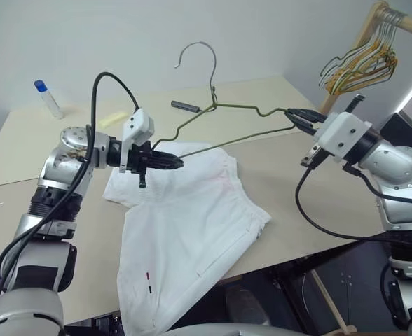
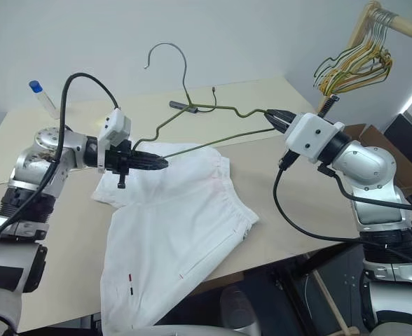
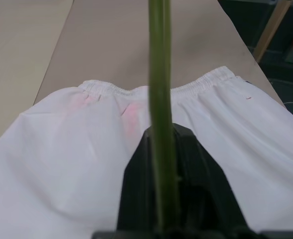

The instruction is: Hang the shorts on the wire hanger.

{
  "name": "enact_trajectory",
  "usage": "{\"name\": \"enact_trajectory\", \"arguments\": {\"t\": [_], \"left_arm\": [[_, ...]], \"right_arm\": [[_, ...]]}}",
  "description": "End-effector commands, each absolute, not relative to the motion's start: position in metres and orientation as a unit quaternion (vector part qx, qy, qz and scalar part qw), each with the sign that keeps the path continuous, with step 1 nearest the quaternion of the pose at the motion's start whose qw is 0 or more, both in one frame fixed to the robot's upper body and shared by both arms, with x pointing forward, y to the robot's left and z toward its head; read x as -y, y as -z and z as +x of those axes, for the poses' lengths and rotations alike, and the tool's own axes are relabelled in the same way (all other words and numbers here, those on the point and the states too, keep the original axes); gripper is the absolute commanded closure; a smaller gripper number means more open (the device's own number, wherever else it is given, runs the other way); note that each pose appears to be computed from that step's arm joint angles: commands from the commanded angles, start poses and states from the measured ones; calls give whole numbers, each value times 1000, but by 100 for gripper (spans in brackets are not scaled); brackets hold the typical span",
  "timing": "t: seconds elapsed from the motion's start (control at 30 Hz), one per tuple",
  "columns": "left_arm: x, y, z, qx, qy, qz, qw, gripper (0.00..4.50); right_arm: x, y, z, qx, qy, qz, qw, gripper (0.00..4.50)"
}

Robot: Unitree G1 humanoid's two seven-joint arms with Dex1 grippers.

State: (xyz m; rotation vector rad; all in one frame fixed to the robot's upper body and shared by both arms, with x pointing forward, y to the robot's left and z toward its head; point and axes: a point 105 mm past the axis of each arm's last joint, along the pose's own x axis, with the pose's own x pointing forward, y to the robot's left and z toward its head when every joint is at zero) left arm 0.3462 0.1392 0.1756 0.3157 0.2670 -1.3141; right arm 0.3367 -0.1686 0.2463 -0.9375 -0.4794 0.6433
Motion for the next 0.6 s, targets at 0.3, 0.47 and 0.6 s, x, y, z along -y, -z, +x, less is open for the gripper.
{"name": "enact_trajectory", "arguments": {"t": [0.3, 0.47, 0.6], "left_arm": [[-168, -185, 330, -111, 563, 240, 783, 450], [-182, -179, 321, -124, 550, 321, 761, 450], [-173, -181, 317, -110, 560, 318, 757, 450]], "right_arm": [[176, -250, 298, 147, -431, -376, 807, 200], [171, -251, 283, 59, -525, -316, 788, 28], [157, -249, 291, 28, -546, -315, 775, 28]]}}
